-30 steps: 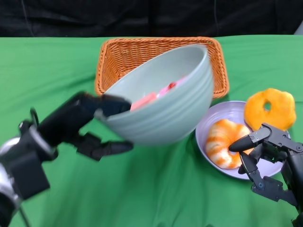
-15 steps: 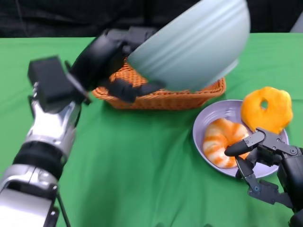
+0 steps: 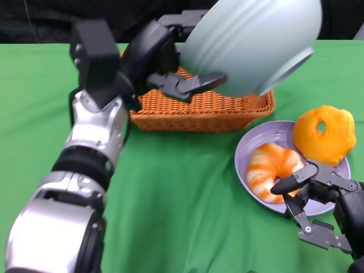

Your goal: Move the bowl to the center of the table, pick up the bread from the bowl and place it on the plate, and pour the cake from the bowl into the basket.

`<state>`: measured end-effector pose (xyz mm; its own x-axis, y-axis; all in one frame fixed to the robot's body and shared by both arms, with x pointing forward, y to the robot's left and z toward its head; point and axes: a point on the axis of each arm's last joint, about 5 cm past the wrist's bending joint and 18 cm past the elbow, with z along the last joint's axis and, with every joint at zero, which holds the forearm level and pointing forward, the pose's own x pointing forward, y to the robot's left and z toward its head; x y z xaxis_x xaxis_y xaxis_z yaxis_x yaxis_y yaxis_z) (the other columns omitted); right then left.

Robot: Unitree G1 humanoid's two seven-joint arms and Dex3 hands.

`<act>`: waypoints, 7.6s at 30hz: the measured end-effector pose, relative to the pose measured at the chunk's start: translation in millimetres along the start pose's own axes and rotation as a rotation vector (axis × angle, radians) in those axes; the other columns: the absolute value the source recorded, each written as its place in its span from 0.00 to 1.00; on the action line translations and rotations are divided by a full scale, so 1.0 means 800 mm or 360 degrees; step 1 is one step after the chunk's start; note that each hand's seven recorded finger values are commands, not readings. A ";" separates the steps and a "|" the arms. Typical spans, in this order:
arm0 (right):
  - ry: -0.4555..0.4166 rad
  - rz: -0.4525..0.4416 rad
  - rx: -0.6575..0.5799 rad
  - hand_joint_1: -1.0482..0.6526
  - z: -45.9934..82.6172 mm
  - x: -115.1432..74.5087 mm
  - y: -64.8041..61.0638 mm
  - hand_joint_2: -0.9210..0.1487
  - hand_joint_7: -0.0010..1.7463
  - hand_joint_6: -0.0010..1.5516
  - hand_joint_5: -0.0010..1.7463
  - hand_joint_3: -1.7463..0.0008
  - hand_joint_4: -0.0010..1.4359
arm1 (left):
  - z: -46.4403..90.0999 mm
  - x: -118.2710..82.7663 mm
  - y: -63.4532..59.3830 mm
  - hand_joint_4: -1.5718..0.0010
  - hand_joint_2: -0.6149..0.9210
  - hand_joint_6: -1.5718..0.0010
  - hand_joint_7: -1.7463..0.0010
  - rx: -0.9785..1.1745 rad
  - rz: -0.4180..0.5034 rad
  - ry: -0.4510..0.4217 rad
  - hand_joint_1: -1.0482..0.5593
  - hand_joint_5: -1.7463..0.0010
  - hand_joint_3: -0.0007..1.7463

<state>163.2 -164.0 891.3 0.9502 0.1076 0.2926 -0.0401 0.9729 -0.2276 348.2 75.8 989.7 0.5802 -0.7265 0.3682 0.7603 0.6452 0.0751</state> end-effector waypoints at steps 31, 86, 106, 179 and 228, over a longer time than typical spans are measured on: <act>-0.0008 0.0029 -0.0009 0.59 -0.003 -0.007 0.001 0.22 0.67 0.49 0.87 0.57 0.54 | -0.021 0.025 -0.020 0.50 0.88 0.59 0.04 -0.1390 0.0929 0.0330 0.56 0.00 0.51; -0.0036 0.0060 -0.0045 0.59 -0.001 -0.005 0.005 0.21 0.69 0.48 0.90 0.57 0.54 | 0.054 -0.006 0.050 0.48 0.76 0.56 0.09 0.0145 0.0208 0.0057 0.55 0.00 0.65; -0.0067 0.0034 -0.0038 0.61 0.003 -0.005 0.004 0.25 0.68 0.48 0.85 0.53 0.54 | 0.012 -0.161 0.041 0.47 0.72 0.46 0.31 0.1422 -0.0037 -0.0157 0.62 0.09 0.66; -0.0059 0.0052 -0.0037 0.59 0.000 0.000 0.007 0.29 0.68 0.49 0.87 0.48 0.54 | -0.006 -0.172 0.090 0.62 1.00 0.59 0.58 0.0328 -0.0514 0.0911 0.52 0.39 0.33; 0.0023 0.0185 0.0046 0.58 -0.005 -0.009 0.002 0.25 0.69 0.48 0.88 0.52 0.53 | -0.052 -0.251 0.019 0.49 0.74 0.53 0.16 0.0346 0.0321 0.0226 0.62 0.03 0.68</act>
<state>157.5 -164.1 885.3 0.9429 0.2175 0.2524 -0.1592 0.9596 -0.2322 255.4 221.1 878.1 0.7591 -0.5950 0.2642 0.5548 0.8036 0.2156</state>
